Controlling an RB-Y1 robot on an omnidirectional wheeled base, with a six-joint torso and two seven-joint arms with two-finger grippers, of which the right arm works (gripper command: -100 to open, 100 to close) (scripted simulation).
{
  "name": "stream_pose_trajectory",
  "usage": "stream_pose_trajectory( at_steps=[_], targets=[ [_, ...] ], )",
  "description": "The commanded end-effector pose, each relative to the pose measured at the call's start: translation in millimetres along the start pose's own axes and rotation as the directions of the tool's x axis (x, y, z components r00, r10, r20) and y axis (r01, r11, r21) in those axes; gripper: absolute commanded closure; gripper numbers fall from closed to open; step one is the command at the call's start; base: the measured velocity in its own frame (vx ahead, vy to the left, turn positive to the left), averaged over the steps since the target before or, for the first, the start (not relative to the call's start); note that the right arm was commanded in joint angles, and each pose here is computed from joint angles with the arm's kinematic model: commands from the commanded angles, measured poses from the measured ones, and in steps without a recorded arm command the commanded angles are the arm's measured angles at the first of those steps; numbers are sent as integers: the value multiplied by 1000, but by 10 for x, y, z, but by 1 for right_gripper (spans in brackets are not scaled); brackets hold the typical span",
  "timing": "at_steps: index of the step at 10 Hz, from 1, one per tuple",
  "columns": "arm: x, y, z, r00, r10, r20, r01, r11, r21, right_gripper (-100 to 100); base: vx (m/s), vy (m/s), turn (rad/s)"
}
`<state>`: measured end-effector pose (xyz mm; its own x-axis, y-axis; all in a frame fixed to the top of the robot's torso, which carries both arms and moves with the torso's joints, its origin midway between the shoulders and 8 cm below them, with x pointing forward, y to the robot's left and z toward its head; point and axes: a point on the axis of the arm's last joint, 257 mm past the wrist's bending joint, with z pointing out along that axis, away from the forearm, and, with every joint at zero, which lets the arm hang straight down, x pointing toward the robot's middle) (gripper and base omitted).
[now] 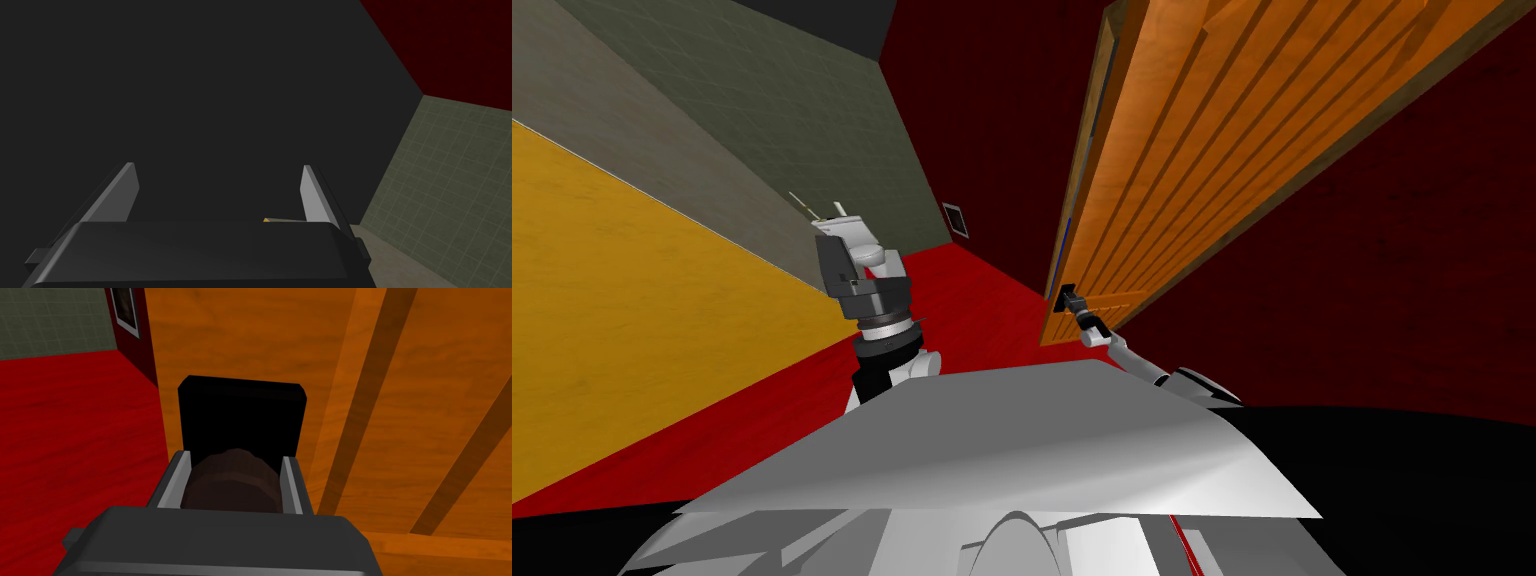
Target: Pull the door open
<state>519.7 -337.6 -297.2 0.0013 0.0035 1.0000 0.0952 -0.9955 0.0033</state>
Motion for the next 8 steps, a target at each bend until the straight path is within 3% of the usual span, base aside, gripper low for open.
stream_pose_trajectory(
  at_steps=[1, 2, 8],
  targets=[
    [11, -37, -33, 1000, 3, -2, -3, 1000, 20, 100, -214, -103, 74],
    [14, -24, -18, 1000, 1, -3, -1, 1000, 12, 100, -99, -45, 28],
    [10, -97, -181, 1000, 1, -3, -1, 996, 85, 100, -187, -109, 120]
  ],
)
